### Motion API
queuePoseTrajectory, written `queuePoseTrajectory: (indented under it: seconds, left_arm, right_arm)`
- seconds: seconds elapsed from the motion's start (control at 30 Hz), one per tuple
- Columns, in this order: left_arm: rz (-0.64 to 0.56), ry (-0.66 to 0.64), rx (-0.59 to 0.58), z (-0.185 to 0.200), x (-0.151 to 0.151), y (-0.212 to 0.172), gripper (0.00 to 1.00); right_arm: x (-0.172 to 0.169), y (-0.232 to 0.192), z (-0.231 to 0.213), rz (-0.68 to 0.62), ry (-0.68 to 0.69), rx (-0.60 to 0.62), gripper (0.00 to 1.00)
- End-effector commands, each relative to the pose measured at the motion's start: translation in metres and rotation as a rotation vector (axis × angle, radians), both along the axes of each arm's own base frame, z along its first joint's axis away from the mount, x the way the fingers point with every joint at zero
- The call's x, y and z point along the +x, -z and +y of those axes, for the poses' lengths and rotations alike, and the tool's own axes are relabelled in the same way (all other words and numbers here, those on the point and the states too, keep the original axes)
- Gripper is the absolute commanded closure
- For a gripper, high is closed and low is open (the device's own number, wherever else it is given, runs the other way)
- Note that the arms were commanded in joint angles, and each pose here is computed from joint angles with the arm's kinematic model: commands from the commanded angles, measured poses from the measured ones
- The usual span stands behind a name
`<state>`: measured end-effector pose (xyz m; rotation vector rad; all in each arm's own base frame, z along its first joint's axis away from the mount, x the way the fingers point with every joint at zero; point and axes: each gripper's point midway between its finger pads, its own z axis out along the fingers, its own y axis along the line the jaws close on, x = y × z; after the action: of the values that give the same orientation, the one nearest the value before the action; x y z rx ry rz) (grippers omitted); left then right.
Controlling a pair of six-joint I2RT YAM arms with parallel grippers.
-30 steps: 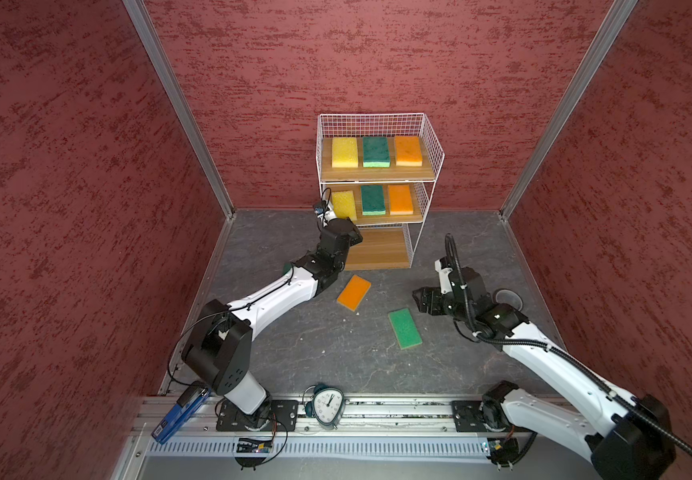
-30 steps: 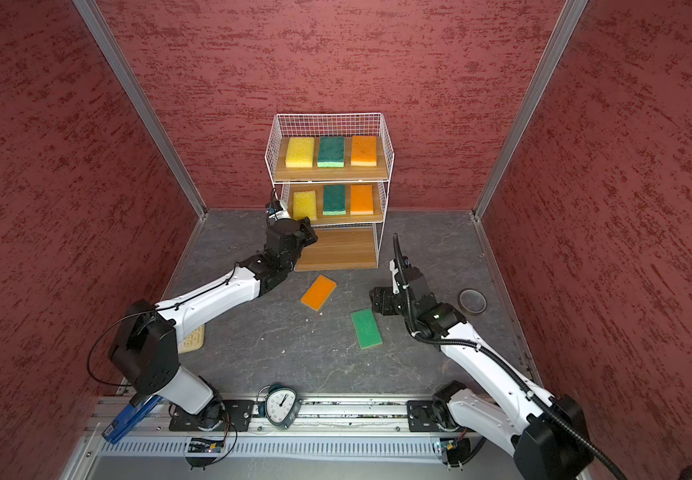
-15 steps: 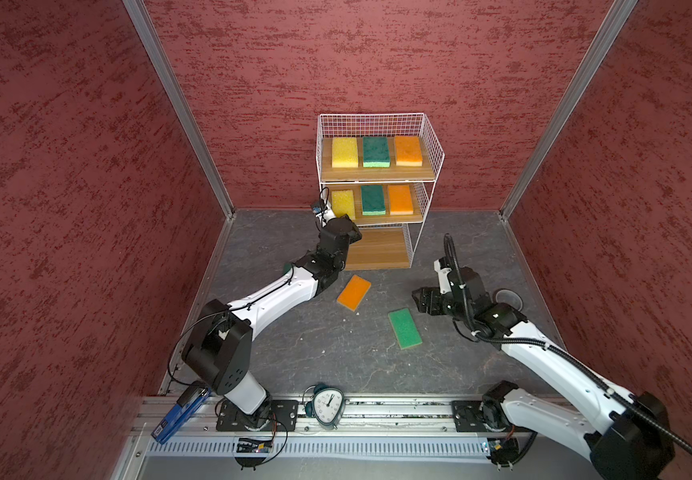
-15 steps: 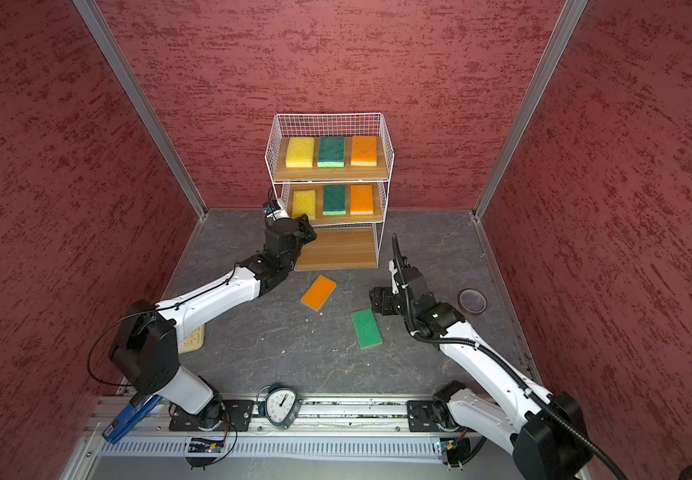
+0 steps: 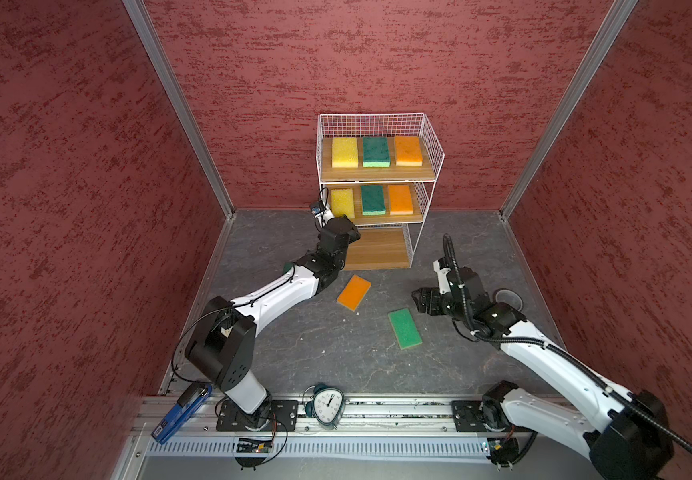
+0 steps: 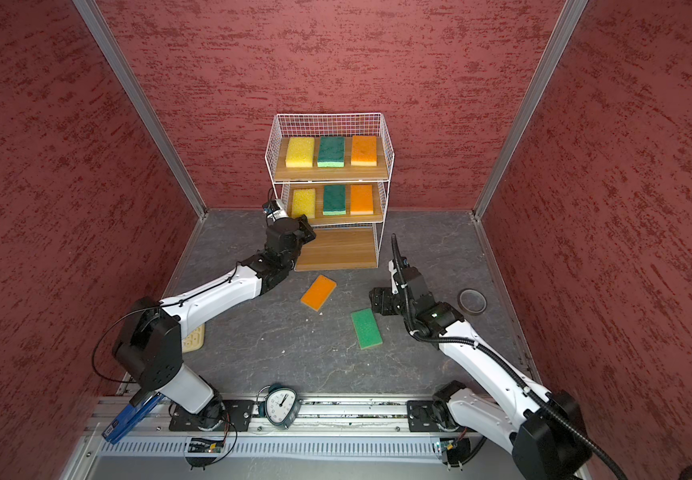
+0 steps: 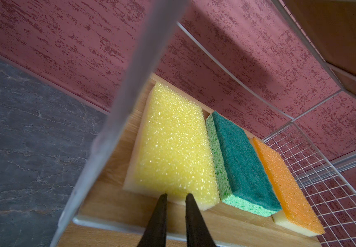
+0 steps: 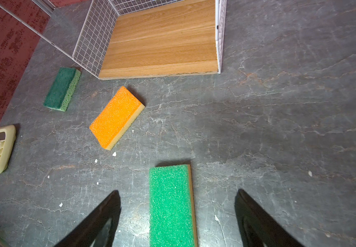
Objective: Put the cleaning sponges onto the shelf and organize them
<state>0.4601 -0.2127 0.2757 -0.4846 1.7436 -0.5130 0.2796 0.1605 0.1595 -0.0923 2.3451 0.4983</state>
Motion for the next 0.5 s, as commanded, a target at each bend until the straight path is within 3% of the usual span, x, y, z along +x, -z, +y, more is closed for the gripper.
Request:
queuePoseTrajectory:
  seconds: [0.0,0.47]
  left_arm:
    - [-0.003,0.002,-0.015,-0.004,0.007,0.003,0.81]
    - [0.022,-0.064,-0.033,0.008,0.007,0.011,0.79]
  right_arm:
    - [0.004,-0.003,0.001,-0.027,0.001,-0.001,0.15]
    - [0.005,-0.001,0.002,-0.018,-0.006,-0.002,0.15]
